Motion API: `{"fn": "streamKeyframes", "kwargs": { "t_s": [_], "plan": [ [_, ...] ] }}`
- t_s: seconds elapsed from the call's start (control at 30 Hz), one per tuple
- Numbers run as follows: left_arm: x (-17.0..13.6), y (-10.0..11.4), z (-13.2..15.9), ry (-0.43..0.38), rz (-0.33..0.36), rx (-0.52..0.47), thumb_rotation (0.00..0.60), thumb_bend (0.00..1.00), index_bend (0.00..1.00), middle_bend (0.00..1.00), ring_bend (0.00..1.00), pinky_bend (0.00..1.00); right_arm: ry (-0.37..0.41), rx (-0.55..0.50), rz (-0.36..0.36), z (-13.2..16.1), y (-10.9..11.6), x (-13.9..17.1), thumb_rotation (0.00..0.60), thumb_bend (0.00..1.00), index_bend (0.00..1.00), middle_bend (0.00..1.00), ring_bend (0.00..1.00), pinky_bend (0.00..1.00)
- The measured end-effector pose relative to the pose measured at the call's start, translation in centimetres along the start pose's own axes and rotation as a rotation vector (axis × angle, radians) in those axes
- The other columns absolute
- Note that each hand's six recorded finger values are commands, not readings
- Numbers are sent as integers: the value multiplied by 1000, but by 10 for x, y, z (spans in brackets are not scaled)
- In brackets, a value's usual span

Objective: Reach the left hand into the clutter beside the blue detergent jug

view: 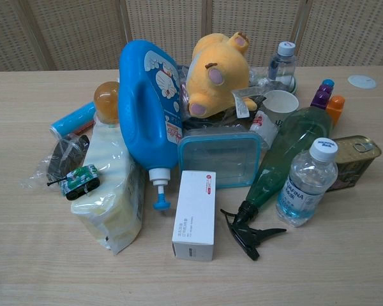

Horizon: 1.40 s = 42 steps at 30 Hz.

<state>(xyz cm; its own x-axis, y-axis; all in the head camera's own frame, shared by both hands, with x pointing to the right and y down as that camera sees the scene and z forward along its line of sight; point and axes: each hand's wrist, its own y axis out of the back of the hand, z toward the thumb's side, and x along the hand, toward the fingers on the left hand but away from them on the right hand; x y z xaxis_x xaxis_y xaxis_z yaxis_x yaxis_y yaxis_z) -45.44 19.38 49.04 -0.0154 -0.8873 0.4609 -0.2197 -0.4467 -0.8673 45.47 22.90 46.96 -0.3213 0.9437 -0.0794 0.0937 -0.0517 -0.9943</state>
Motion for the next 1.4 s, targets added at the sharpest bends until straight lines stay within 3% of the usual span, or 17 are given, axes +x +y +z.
{"fn": "streamKeyframes", "kwargs": {
  "t_s": [0.33,0.5,0.63,0.83,1.07,1.2,1.4],
  "plan": [
    [3,-11,1,-2,-35,10,600,58,0,0,0,0,-7,-7,-1,-2,2,0,508,0,0,0,0,0],
    [15,-20,2,-50,-76,57,600,56,0,0,0,0,-2,-10,11,0,0,0,504,0,0,0,0,0],
    [37,-28,5,-155,-108,143,600,51,0,0,0,0,-9,-8,15,-1,-1,-1,510,0,0,0,0,0],
    [86,-37,18,-375,-147,309,600,7,0,0,0,0,-20,-8,20,-2,-3,-3,509,0,0,0,0,0],
    [116,-66,28,-604,-237,473,600,7,5,0,0,0,-48,6,27,-8,-7,-6,505,0,0,0,0,0],
    [122,-88,22,-672,-317,540,600,7,7,0,0,0,-71,10,27,-14,-7,-8,507,0,0,0,0,0],
    [133,-118,16,-705,-388,596,600,8,31,0,0,0,-83,10,28,-17,-8,-10,509,0,0,0,0,0]
  ]
}}
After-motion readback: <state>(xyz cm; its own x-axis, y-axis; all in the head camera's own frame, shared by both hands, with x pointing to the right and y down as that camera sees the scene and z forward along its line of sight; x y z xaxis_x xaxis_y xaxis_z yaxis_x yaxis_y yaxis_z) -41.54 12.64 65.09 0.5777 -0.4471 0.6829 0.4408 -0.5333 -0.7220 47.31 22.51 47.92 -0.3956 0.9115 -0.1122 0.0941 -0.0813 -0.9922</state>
